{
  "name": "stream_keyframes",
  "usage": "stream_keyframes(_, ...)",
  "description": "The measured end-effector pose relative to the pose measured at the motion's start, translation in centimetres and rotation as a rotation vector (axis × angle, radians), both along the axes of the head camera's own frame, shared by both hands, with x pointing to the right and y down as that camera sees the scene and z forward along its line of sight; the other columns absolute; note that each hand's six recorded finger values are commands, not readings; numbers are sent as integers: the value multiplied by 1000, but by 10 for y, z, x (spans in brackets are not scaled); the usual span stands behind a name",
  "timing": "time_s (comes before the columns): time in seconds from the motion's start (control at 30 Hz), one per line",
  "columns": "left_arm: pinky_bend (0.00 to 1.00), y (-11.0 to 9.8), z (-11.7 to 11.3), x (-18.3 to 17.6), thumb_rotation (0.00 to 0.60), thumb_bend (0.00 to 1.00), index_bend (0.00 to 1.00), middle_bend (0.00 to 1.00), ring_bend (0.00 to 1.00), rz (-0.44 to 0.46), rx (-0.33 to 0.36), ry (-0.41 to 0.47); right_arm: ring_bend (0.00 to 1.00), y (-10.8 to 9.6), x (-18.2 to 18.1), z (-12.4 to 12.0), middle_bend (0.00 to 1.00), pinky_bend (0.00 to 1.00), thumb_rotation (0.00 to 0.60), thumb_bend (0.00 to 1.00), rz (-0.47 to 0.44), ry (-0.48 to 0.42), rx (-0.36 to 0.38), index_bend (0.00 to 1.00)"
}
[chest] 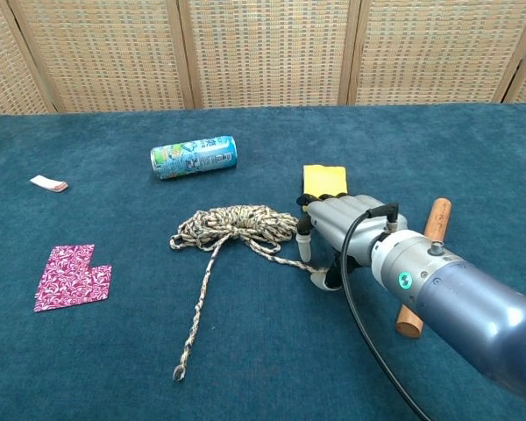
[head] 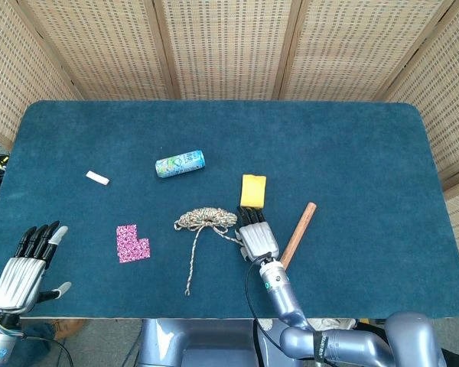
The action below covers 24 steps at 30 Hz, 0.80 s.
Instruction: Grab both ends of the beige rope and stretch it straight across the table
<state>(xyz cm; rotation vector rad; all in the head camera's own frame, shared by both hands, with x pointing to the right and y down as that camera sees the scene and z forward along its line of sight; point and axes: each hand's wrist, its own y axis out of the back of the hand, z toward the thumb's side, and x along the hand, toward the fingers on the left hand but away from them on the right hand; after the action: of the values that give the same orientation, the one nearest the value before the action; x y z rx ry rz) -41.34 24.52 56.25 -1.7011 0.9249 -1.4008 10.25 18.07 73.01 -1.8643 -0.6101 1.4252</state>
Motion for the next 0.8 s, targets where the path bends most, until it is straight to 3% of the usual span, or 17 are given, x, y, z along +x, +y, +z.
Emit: stream_keyframes(0.8, 0, -1, 1, 1, 600, 0, 0, 0, 0, 3, -3, -2, 0, 0, -1, 8, 0, 0, 600, 385, 0, 22, -8, 502)
